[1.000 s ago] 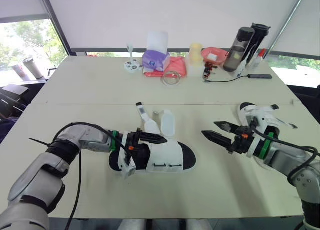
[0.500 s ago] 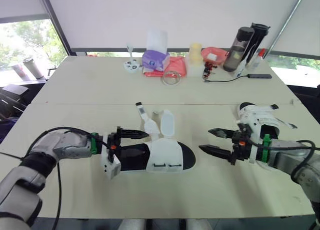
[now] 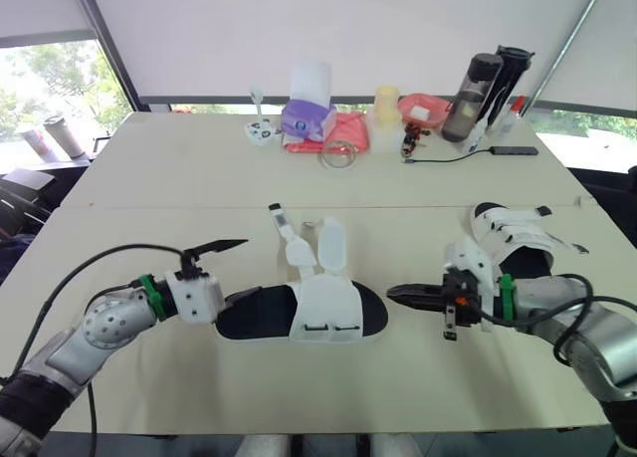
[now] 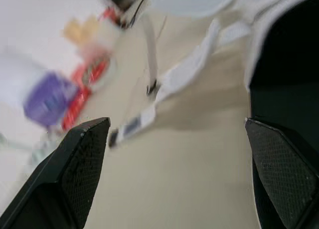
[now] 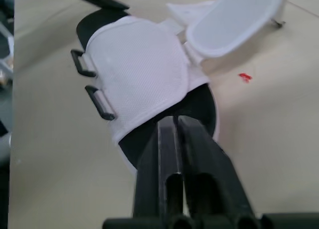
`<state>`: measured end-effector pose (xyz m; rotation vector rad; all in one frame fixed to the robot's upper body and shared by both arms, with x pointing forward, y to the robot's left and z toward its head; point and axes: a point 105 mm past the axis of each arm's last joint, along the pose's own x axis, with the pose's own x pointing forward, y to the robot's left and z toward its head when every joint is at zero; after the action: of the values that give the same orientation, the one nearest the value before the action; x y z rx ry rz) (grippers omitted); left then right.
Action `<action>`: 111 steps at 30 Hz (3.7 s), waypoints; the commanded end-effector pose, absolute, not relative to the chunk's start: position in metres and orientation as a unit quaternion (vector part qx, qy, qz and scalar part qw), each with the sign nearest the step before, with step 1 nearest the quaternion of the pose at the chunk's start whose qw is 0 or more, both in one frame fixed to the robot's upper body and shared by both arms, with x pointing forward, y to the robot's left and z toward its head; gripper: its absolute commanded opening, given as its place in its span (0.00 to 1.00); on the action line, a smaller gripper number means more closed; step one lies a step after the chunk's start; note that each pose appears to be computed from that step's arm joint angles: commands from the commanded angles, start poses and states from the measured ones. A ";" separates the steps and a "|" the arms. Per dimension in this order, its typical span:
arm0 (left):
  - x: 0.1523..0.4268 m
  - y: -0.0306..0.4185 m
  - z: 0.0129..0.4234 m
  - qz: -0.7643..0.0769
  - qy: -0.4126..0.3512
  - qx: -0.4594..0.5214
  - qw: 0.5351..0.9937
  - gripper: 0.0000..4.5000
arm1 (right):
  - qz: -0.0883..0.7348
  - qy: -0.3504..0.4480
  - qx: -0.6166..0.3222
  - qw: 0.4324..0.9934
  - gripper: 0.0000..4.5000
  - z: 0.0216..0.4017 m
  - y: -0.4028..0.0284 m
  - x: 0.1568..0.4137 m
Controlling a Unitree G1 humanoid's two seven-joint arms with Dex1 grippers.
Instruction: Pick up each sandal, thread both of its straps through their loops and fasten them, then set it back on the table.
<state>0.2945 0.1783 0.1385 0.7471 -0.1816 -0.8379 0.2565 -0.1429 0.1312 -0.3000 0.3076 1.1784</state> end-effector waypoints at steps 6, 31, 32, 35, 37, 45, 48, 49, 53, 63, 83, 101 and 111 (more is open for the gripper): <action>0.308 0.180 0.165 -0.352 -0.017 0.134 0.926 1.00 | 0.577 0.136 -0.190 0.783 0.01 0.113 -0.136 0.259; 0.329 0.162 0.137 -0.236 0.057 -0.097 0.965 1.00 | 0.599 0.152 -0.223 0.754 0.01 0.068 -0.117 0.256; 0.331 0.164 0.135 -0.238 0.071 -0.102 0.963 1.00 | 0.599 0.152 -0.224 0.753 0.01 0.067 -0.116 0.257; 0.336 0.166 0.132 -0.248 0.102 -0.146 0.952 1.00 | 0.599 0.151 -0.230 0.752 0.01 0.064 -0.116 0.260; 0.339 0.164 0.134 -0.257 0.116 -0.180 0.943 1.00 | 0.599 0.150 -0.235 0.751 0.01 0.063 -0.115 0.262; 0.347 0.159 0.148 -0.276 0.171 -0.336 0.884 1.00 | 0.596 0.138 -0.234 0.756 0.01 0.065 -0.110 0.266; 0.345 0.149 0.147 -0.291 0.198 -0.356 0.866 1.00 | 0.595 0.137 -0.233 0.757 0.01 0.065 -0.109 0.266; 0.345 0.148 0.147 -0.292 0.202 -0.358 0.863 1.00 | 0.595 0.137 -0.233 0.757 0.01 0.065 -0.108 0.266; 0.350 0.139 0.130 -0.270 0.248 -0.361 0.858 1.00 | 0.593 0.133 -0.234 0.759 0.01 0.067 -0.107 0.269; 0.378 0.121 0.119 -0.246 0.244 -0.425 0.836 1.00 | 0.590 0.130 -0.234 0.762 0.01 0.068 -0.106 0.271; 0.399 0.121 0.130 -0.271 0.185 -0.420 0.846 0.01 | 0.582 0.127 -0.237 0.768 0.00 0.067 -0.105 0.276; 0.289 0.087 0.152 -0.561 -0.216 0.400 0.693 0.01 | 0.578 0.138 -0.241 0.768 0.00 0.061 -0.115 0.279; 0.265 0.097 0.134 -0.544 -0.441 0.557 0.447 0.01 | 0.568 0.140 -0.235 0.776 0.00 0.058 -0.118 0.283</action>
<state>0.2671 0.0929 0.1344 1.3428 -1.0265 -1.3495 0.2776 -0.1000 0.0788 -0.5007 0.1946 1.3049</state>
